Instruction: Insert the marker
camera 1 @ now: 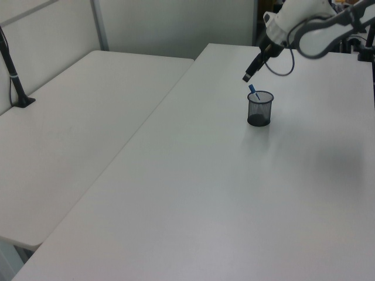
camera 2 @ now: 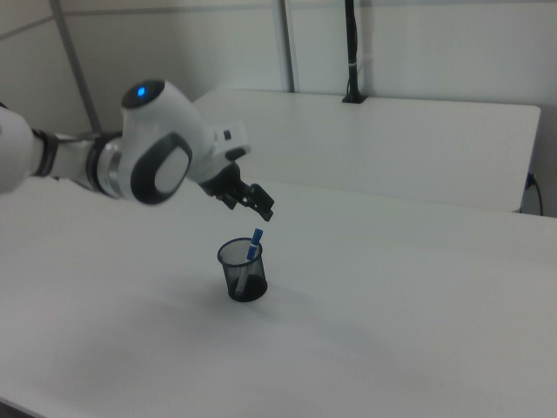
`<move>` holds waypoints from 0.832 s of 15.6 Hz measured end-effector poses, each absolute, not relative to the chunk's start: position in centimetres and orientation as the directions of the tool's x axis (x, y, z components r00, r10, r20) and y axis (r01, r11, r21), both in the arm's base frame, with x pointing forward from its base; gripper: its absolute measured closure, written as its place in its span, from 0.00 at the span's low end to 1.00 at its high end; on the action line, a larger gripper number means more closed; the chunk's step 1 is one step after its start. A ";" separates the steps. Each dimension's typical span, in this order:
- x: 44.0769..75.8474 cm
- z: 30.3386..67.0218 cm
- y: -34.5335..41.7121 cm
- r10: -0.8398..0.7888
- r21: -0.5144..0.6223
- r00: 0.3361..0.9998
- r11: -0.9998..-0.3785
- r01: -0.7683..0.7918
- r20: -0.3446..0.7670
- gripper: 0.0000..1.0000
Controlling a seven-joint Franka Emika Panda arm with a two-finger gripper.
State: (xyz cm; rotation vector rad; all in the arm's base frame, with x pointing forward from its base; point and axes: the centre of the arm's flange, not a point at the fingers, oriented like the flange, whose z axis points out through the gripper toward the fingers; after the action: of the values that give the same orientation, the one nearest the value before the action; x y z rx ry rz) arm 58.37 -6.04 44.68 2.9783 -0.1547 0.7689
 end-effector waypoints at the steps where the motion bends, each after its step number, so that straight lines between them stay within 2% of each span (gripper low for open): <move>1: 58.1 46.4 -6.6 -0.091 0.041 0.897 -0.992 -0.120 0.433 0.00; 4: 56.9 51.7 -8.8 -0.094 0.066 0.957 -0.991 -0.116 0.274 0.00; 7: 55.8 55.9 -10.0 -0.104 0.066 0.983 -0.991 -0.114 0.150 0.00; 10: 54.8 59.3 -9.7 -0.115 0.033 0.991 -0.993 -0.117 0.065 0.00; 13: 54.4 61.2 -8.6 -0.104 0.019 0.994 -0.994 -0.105 0.036 0.00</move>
State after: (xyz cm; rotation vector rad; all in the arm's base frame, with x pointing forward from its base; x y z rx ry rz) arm 54.40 -8.56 61.18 3.1157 -0.1633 0.0538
